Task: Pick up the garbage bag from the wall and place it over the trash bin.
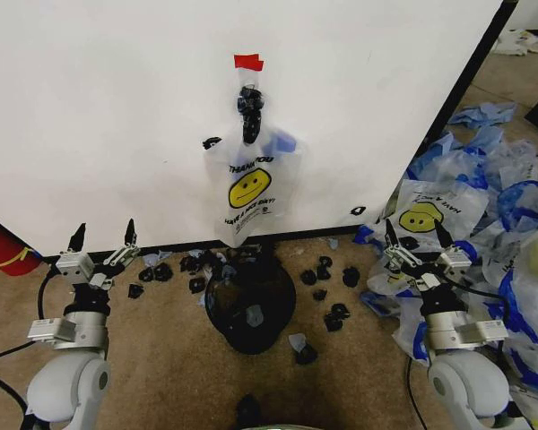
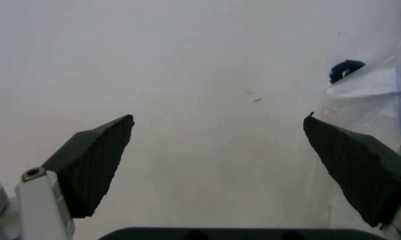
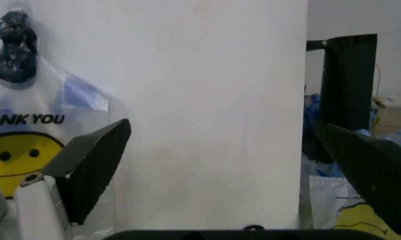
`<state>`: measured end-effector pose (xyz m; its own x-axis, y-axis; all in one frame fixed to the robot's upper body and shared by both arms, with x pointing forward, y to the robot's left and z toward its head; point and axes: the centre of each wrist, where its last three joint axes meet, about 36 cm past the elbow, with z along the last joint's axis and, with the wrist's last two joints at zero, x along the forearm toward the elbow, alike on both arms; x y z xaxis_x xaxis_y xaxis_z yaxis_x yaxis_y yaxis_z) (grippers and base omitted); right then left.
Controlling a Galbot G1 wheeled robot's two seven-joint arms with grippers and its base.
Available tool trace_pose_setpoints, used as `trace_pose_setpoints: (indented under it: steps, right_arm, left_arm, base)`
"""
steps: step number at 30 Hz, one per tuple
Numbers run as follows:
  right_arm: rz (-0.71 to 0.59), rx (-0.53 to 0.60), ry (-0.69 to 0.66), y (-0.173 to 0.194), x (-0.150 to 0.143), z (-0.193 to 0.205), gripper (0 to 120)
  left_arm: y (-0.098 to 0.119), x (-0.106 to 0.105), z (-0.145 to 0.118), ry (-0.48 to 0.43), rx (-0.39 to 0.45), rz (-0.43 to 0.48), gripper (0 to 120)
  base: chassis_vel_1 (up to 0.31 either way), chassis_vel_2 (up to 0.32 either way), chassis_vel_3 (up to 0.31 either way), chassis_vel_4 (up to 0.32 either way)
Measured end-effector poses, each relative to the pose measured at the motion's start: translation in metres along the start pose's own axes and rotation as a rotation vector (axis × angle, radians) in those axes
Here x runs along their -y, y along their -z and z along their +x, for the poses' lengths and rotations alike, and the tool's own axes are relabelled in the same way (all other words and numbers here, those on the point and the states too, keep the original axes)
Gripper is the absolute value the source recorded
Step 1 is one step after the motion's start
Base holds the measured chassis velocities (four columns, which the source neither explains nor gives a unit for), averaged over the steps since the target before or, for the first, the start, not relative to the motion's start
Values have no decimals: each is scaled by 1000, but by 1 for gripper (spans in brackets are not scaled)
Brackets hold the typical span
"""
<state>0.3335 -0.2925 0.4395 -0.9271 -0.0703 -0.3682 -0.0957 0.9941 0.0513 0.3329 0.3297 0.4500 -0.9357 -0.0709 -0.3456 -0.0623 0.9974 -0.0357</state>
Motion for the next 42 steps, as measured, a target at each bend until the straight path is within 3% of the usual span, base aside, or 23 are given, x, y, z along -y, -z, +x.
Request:
trace_pose_setpoints:
  steps: [8,14,19,26,35,42]
  right_arm:
    - [-45,-4,14,-2,-6,-1,100]
    - [-167,-7,54,-9,-19,-14,100]
    - [-292,-13,118,-25,-42,-45,100]
    - [-367,-25,196,-36,-74,-72,100]
    - [-475,-30,234,-27,-86,-78,100]
    - [-697,-14,291,-16,-104,-107,100]
  left_arm:
    - [-1,0,0,-2,-1,-3,100]
    - [-3,-2,0,-1,-8,-8,100]
    - [-7,-5,4,5,-26,-12,100]
    - [-13,-11,11,24,-52,-21,100]
    - [-13,-10,10,21,-47,-16,100]
    - [-4,-8,6,11,-33,-13,100]
  base:
    - [0,0,0,0]
    - [0,0,0,0]
    - [0,0,0,0]
    - [0,0,0,0]
    - [0,0,0,0]
    - [0,0,0,0]
